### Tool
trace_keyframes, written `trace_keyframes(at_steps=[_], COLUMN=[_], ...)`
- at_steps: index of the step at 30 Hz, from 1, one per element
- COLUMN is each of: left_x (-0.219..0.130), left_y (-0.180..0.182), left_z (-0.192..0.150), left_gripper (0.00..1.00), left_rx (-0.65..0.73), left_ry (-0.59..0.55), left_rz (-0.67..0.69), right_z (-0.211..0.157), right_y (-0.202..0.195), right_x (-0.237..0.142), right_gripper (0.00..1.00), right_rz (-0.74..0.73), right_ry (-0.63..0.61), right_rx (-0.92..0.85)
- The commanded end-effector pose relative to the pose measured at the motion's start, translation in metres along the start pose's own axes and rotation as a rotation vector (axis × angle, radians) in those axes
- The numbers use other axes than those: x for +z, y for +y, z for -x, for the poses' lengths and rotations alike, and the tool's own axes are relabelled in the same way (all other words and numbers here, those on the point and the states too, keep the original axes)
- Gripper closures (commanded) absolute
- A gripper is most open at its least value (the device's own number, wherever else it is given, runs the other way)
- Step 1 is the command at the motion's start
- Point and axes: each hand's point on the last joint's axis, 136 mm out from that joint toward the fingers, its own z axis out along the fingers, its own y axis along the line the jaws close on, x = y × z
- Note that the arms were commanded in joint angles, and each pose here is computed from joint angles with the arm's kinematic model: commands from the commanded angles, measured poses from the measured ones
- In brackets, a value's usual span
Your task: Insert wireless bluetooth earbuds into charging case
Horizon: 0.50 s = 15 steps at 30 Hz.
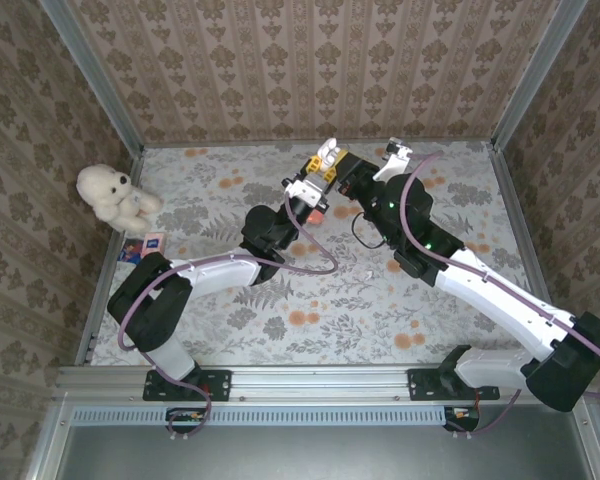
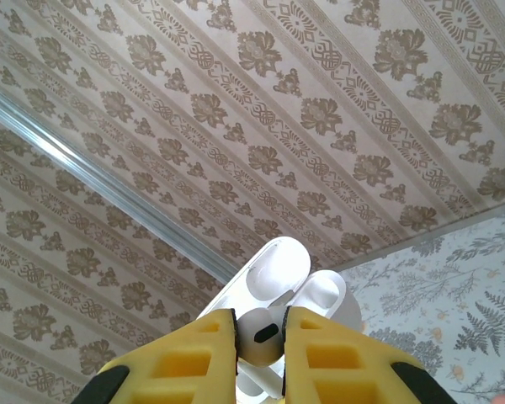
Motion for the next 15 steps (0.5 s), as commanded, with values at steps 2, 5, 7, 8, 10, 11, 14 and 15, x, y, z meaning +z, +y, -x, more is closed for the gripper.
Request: trace_keyframes(at_steps=[2,5,7,8,10,11,14,15], left_x=[0.0039,0.0032,0.0023,0.0021,0.0016,0.0013,0.0007,0.0008], left_y=[0.0004,-0.0024,-0.0045,-0.0051,-0.0070,-0.0068,-0.0064,-0.0072], left_z=[0.0262,0.0286,0.0290,0.0303,0.0304,0.0300,0.0294,0.0294], left_gripper=[1.00,1.00,1.00,1.00,1.00,1.00,1.00,1.00], left_rx=[-0.077,-0.096,-0.109,-0.115,-0.123,-0.127,-0.137,-0.139], left_ry=[-0.083,-0.091,-0.094,-0.098,-0.100,-0.099,-0.098,-0.098], left_rz=[-0.009,-0.030,-0.046,-0.054,-0.066,-0.068,-0.071,-0.074], right_z=[0.0076,0.0066,0.0070,0.0080,0.0087,0.0102,0.0120,0.0115], right_y=[0.0016,0.0021,0.0025,0.0030,0.0039,0.0042,0.0071,0.0079], right_x=[0.0049,0.0067,0.0068,0.0068,0.0066,0.0062,0.0053,0.0056], right_gripper=[0.84,0.84,0.84,0.84,0.84,0.84,0.85,0.85], right_rz=[0.007,0.008,0.010,0.013,0.016,0.017,0.026,0.030], right_ry=[-0.046,-0.040,-0.040,-0.042,-0.043,-0.046,-0.044,-0.040], right_rx=[0.031,0.028,0.028,0.031,0.031,0.033,0.033,0.033])
